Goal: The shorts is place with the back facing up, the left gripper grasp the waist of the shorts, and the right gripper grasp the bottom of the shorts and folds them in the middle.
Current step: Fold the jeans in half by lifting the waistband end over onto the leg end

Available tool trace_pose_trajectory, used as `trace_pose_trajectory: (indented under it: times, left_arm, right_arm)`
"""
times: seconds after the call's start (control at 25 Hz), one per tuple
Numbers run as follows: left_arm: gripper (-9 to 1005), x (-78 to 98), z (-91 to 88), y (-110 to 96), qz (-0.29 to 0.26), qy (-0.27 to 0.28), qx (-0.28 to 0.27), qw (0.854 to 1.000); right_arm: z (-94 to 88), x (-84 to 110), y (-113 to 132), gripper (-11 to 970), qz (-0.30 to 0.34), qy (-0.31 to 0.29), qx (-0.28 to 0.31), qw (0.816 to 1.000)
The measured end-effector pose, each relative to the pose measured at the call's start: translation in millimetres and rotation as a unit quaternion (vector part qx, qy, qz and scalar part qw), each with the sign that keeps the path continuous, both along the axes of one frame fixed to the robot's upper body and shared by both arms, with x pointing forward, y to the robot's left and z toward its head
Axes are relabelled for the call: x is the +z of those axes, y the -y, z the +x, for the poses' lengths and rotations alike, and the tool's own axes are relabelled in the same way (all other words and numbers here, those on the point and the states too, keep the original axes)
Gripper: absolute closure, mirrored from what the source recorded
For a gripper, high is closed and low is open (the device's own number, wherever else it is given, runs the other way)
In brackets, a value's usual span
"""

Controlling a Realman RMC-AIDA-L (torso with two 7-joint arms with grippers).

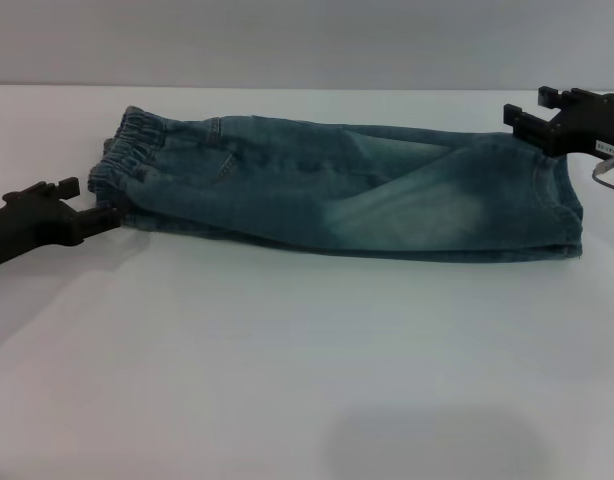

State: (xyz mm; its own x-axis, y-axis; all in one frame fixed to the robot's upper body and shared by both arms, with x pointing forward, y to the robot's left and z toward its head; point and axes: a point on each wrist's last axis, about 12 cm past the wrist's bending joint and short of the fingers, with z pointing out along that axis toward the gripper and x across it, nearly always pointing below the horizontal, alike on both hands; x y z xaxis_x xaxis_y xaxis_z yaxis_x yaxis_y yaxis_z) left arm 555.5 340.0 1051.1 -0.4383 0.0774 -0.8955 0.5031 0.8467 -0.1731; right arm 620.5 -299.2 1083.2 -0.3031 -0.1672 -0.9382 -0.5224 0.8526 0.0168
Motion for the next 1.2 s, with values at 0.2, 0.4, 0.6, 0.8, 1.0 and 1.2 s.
trace_pose_trajectory:
  times: [0.2,0.4,0.6,0.8,1.0,1.2]
  left_arm:
    - [136,-2.9,7.8,3.5,0.018,0.01,0.014,1.0]
    - [136,-8.5,14.8,7.0,0.035,0.006,0.032,0.999]
    - [136,-10.6,19.2,9.4,0.047,0.002,0.038,0.998]
    - [137,-11.9,23.0,14.4,0.052,-0.002,0.035,0.998]
    - [137,-12.7,25.7,21.6,0.047,-0.005,0.028,0.999]
    - [137,-13.1,27.5,28.1,0.044,-0.008,0.017,0.999]
  right_arm:
    - [-2.0,-0.1,-0.6,406,0.013,-0.006,0.004,1.0]
    - [-6.8,-2.0,1.3,406,0.02,-0.011,0.01,1.0]
    - [-8.8,-0.7,2.5,406,0.026,-0.012,0.019,0.999]
    - [-8.3,1.5,5.5,406,0.025,-0.01,0.021,0.999]
    - [-7.5,3.3,9.3,405,0.024,-0.008,0.018,1.0]
    - [-7.3,3.8,10.4,405,0.024,-0.007,0.017,1.0]
